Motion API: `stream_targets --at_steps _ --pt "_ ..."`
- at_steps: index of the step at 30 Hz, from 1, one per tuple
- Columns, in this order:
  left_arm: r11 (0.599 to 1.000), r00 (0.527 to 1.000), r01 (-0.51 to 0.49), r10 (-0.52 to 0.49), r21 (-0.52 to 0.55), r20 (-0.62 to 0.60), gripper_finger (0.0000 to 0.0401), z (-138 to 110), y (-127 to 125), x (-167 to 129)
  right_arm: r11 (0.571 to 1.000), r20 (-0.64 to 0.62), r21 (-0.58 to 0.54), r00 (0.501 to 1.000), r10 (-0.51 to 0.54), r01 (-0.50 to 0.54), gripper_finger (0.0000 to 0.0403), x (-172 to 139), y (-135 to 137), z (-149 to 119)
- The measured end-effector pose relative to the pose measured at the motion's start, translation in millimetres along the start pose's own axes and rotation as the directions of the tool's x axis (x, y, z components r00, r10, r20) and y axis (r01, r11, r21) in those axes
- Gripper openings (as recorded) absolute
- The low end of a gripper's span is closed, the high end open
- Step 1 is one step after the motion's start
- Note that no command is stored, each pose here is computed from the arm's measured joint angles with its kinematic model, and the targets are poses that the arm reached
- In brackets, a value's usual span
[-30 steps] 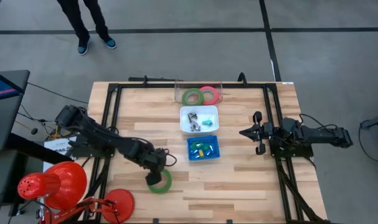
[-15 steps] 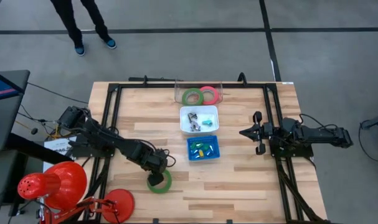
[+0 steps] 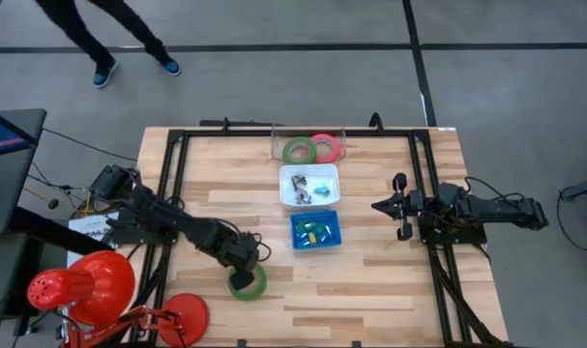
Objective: Pick and place Stapler, Stapler remover, tape
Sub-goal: Put the green tape into the transparent bin
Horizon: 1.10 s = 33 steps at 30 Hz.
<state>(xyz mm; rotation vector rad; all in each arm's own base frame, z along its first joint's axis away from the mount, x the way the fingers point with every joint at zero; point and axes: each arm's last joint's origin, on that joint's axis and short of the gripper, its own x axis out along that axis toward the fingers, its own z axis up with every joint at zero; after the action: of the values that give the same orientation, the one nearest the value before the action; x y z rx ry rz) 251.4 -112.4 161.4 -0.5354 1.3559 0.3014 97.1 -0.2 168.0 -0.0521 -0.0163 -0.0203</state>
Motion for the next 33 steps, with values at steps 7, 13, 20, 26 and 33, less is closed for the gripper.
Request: stream_targets --at_steps 7,13,20,26,33 --pt "1.000 1.000 -0.020 0.020 0.015 -0.007 0.0304 -5 -4 5 1.000 0.000 0.000 1.000 0.000 0.000 0.0001 0 0 0" --pt "0.997 0.997 -0.071 0.071 0.007 -0.034 0.0301 -5 -3 21 1.000 0.000 0.000 1.000 0.000 0.000 0.0001 0 0 0" --pt "0.996 0.996 -0.083 0.082 -0.033 -0.038 0.0299 -5 -3 24 1.000 0.000 0.000 1.000 0.000 0.000 0.0001 0 0 0" --pt "0.995 0.995 -0.090 0.088 -0.035 -0.035 0.0263 -5 -2 24 1.000 0.000 0.000 1.000 0.000 0.000 0.0001 0 0 0" --pt "0.997 0.997 -0.057 0.055 -0.043 -0.052 0.0202 -4 -3 21 1.000 0.000 0.000 1.000 0.000 0.000 0.0001 0 0 0"
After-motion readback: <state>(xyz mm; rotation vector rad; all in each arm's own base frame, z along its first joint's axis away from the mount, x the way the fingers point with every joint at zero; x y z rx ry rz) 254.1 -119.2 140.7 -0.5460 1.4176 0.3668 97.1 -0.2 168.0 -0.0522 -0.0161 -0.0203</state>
